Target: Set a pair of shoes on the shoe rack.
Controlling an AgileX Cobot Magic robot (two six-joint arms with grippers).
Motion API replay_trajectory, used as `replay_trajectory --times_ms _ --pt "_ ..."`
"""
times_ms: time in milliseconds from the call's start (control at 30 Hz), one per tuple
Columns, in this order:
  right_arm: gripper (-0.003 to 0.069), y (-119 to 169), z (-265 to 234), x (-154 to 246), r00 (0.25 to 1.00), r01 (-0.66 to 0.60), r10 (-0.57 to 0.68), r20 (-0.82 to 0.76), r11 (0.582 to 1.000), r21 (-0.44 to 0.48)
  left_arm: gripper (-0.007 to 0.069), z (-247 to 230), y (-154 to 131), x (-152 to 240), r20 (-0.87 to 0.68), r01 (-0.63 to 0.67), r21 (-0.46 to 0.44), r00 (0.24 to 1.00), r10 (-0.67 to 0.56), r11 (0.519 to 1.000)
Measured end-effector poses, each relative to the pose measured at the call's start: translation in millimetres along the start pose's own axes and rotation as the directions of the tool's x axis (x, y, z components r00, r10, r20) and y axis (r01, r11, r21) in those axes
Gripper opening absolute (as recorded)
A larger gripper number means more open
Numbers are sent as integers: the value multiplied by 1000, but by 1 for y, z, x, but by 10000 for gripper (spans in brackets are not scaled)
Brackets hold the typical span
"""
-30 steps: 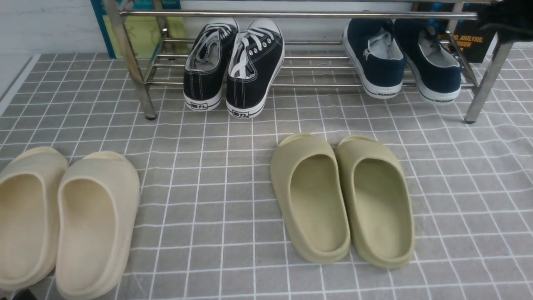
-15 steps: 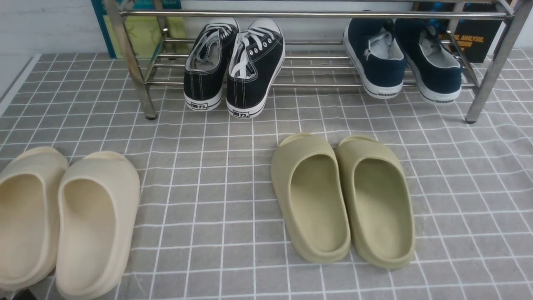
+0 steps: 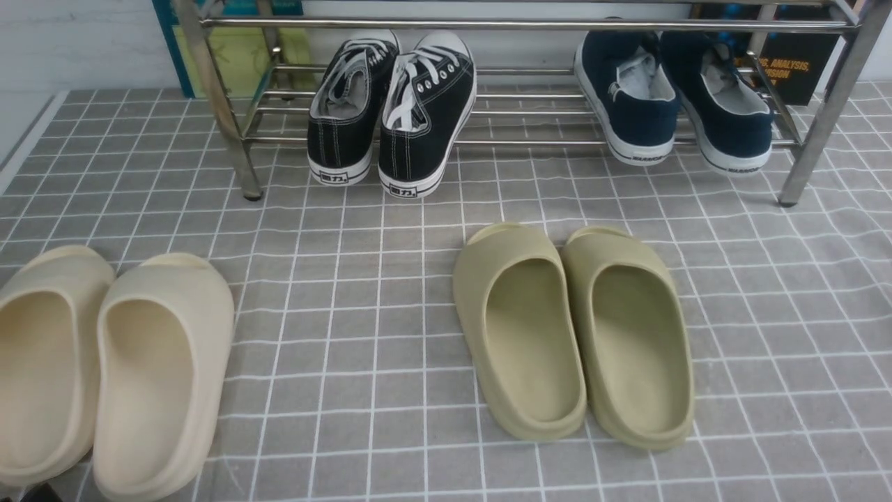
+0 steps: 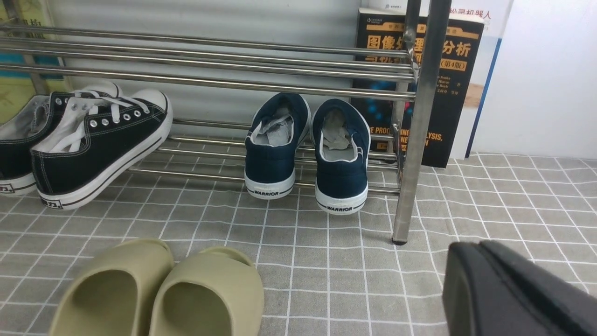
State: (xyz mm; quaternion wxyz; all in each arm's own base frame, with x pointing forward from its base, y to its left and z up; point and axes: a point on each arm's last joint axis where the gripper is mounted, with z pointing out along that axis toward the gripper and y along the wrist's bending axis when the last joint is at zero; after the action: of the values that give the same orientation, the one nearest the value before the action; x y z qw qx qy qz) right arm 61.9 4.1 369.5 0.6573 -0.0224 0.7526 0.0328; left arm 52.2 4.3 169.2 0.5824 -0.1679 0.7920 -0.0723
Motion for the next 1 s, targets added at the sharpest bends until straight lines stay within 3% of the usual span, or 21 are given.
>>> replay_trajectory --times_ms 367,567,733,1000 --pt "19 0 2 2 1000 0 0 4 1000 -1 239 0 0 0 0 0 0 1000 0 1000" --pt "15 1 2 28 993 -22 25 119 999 -25 239 0 0 0 0 0 0 1000 0 1000" --pt "-1 0 -8 70 978 -22 28 206 999 -32 239 0 0 0 0 0 0 1000 0 1000" --pt "-1 -5 17 165 999 38 -38 -22 999 29 239 0 0 0 0 0 0 1000 0 1000"
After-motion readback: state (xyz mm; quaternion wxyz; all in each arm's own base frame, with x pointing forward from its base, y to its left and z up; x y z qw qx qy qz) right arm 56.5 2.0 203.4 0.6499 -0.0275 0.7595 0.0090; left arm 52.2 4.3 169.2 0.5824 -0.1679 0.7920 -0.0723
